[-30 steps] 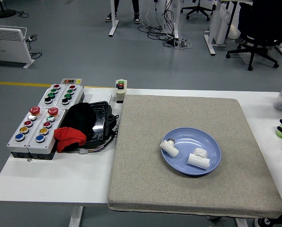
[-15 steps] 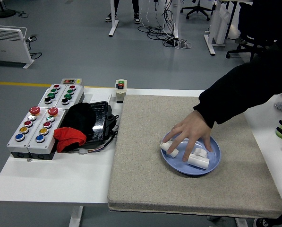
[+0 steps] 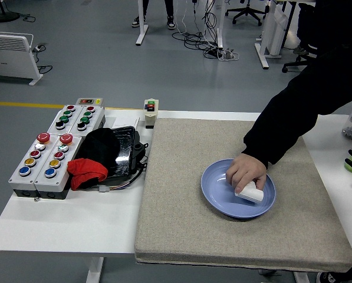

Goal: Pick pipe place plate twice

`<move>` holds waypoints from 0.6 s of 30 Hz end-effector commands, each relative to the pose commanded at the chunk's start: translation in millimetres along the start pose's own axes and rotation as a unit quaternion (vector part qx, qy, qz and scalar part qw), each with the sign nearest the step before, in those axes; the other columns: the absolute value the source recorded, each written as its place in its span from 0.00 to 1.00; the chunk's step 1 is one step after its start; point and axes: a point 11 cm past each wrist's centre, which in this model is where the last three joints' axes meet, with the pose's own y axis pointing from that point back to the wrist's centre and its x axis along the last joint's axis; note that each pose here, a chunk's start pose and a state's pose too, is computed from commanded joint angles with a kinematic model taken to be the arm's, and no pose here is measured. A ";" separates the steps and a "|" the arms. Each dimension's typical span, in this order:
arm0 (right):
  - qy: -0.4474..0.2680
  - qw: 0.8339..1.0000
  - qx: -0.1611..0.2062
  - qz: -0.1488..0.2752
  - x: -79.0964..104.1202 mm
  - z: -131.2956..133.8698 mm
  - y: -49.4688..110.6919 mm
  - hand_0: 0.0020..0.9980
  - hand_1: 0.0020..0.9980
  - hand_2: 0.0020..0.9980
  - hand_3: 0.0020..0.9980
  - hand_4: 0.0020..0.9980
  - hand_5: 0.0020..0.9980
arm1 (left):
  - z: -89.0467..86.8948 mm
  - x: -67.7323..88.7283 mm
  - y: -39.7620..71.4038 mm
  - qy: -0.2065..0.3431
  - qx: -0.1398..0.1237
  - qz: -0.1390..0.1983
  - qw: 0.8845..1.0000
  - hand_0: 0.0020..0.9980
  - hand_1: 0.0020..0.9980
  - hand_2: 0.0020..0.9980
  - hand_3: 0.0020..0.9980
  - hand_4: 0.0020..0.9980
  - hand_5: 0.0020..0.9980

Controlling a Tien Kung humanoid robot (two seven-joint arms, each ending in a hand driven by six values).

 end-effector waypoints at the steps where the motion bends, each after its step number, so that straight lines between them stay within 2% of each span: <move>1: 0.000 1.000 0.000 0.000 0.0 -0.1 0.0 0.84 0.80 0.88 0.82 0.60 0.61 | -0.1 0.1 0.0 0.000 0.000 0.000 1.000 0.70 0.69 0.71 0.66 0.34 1.00; 18: 0.002 1.000 0.002 0.012 2.1 1.2 -0.1 0.84 0.80 0.88 0.82 0.59 0.61 | -3.5 2.2 0.1 -0.002 0.003 0.002 1.000 0.70 0.69 0.71 0.66 0.34 1.00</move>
